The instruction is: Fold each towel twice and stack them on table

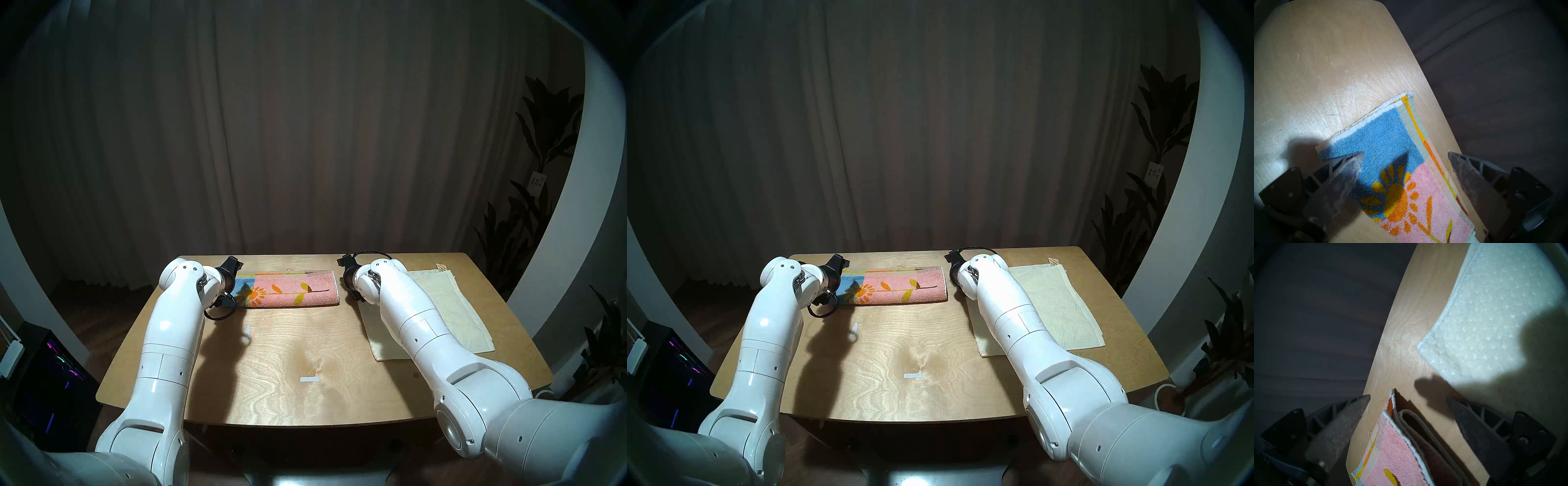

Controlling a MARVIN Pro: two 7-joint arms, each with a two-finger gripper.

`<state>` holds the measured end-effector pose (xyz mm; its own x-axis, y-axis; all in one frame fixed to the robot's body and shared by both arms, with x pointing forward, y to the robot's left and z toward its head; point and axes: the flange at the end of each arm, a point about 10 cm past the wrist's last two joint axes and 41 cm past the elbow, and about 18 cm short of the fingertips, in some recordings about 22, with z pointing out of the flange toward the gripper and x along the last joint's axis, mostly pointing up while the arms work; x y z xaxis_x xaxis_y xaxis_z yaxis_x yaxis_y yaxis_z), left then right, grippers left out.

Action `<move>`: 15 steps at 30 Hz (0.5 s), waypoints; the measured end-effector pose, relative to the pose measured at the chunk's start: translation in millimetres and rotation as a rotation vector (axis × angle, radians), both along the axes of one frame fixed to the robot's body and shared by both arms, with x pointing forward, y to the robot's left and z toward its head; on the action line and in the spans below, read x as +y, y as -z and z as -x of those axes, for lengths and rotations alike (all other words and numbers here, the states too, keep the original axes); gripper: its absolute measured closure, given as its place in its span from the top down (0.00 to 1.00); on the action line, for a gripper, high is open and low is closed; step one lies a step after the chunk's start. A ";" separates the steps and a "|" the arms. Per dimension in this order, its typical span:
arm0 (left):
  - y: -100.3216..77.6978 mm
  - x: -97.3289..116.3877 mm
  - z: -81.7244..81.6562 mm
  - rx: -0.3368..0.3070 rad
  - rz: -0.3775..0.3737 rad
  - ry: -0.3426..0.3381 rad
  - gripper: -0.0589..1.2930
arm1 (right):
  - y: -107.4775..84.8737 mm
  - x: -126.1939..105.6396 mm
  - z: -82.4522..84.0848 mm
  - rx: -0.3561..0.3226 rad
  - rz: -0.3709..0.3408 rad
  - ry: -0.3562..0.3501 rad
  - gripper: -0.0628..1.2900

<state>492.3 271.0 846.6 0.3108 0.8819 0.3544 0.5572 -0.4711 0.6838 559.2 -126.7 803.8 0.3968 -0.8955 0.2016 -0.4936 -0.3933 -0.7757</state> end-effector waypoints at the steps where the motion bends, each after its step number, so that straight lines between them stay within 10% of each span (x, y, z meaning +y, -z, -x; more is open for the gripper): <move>1: -0.2 -0.4 1.7 -0.004 0.003 0.001 0.95 | 0.2 -0.8 0.6 -0.002 -0.002 -0.002 0.93; 15: 7.7 -4.1 31.6 -0.029 0.037 0.005 0.95 | 0.6 -10.4 9.5 -0.041 -0.029 -0.037 0.93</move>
<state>460.7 266.9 838.9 0.3052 0.8933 0.3300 0.5349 -0.4475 0.7167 549.8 -137.1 803.3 0.4221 -0.8859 0.1925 -0.4469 -0.3881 -0.8061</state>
